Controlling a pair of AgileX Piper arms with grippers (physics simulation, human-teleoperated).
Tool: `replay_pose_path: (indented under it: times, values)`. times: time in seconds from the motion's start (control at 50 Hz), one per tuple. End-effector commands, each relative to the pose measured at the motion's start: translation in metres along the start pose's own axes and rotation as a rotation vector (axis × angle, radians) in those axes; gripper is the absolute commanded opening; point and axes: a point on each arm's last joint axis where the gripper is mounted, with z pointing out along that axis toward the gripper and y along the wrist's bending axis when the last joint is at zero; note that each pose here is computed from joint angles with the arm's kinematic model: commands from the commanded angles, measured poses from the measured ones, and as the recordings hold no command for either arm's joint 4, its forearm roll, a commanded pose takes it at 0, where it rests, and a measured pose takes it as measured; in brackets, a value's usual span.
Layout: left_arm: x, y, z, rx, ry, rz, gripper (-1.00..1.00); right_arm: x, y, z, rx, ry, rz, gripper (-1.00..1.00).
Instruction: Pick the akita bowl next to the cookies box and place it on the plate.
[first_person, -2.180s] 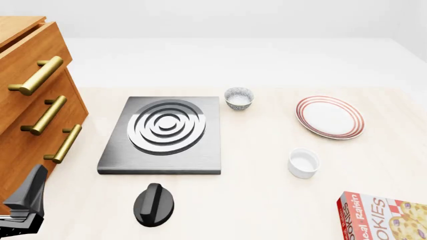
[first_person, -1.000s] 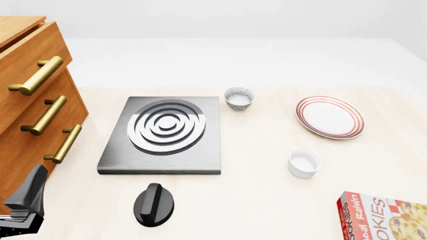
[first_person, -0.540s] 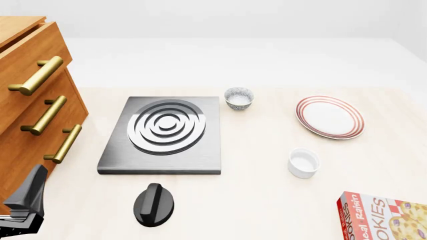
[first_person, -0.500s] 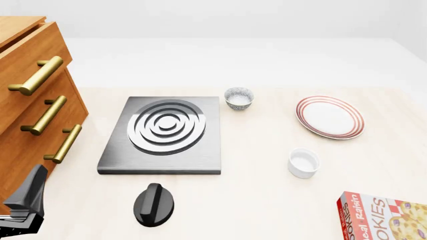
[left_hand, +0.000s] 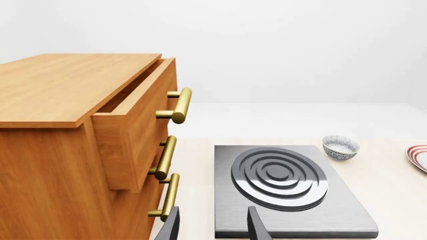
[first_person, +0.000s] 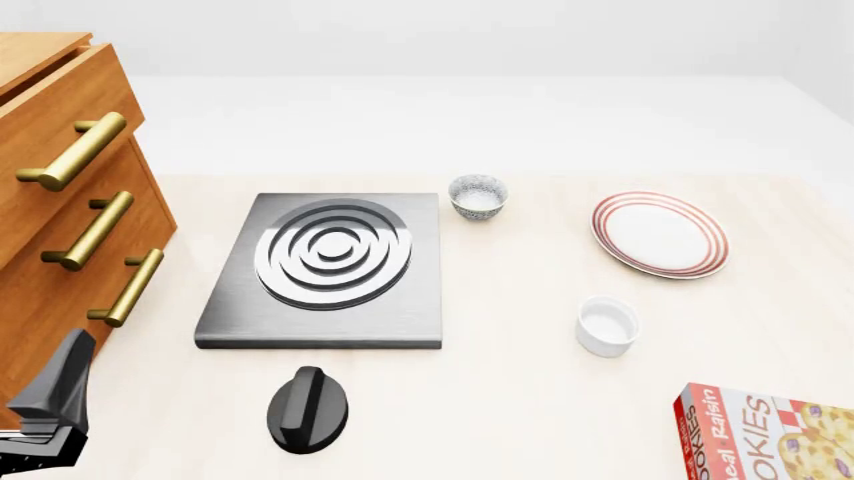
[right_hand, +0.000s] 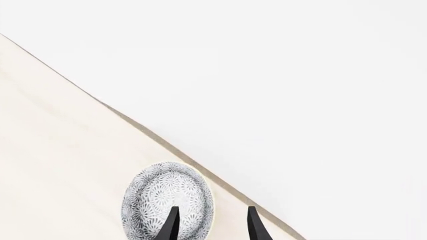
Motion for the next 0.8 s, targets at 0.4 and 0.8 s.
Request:
replay_pose_path:
  times: [0.4,0.8]
  values:
    - [0.000,0.000,0.000,0.000,0.000,0.000,1.00,0.036,-0.004,0.044,0.005,0.051,-0.036,-1.00]
    - [0.000,0.000,0.000,0.000,0.000,0.000,1.00,-0.024,0.054,-0.107,-0.117,-0.170,-0.047,-1.00]
